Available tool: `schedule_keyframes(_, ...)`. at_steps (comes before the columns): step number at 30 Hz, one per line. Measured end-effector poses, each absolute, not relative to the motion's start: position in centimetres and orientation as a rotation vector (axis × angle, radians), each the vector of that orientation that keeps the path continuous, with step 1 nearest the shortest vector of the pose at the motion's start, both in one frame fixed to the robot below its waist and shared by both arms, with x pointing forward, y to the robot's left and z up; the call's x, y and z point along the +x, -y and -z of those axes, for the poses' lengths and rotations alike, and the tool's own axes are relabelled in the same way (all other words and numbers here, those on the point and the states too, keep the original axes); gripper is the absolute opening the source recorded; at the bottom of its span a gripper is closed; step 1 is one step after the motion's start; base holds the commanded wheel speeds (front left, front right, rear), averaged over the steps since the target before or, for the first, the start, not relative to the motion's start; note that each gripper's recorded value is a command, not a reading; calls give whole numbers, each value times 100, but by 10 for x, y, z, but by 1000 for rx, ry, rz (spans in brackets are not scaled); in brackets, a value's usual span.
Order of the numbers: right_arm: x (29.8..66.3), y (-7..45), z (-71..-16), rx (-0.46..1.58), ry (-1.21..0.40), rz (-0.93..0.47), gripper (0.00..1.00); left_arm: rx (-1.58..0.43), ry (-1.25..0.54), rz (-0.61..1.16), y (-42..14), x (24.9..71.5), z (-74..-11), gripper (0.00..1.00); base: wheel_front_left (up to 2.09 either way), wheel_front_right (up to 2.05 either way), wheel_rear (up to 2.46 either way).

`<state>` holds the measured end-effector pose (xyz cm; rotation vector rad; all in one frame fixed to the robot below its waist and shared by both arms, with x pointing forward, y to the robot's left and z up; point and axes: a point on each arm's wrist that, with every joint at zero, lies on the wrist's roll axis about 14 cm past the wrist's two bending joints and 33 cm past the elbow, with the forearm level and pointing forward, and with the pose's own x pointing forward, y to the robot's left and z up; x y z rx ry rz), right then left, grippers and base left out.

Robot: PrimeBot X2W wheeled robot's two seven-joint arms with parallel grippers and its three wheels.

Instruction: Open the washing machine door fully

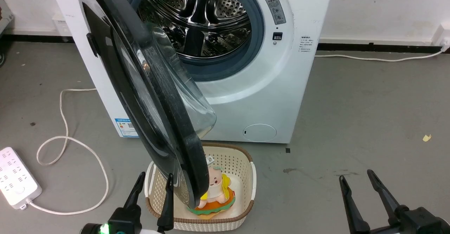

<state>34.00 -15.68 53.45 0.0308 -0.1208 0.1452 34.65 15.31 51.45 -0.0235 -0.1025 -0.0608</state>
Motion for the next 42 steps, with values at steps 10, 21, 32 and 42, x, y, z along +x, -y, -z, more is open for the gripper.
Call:
schedule_keyframes(10,341,154,-534,45,121,-151,100,-22,195,-5,-171,351,-544,0,0,0,0)
schedule_keyframes(21,340,155,-536,59,128,-148,100,-54,801,-123,-207,337,-733,0,0,0,0)
schedule_keyframes(32,338,156,-533,63,119,-144,100,-44,768,153,-132,341,-763,0,0,0,0)
schedule_keyframes(42,340,155,-526,75,101,-143,100,-90,333,384,-54,358,-644,0,0,0,0)
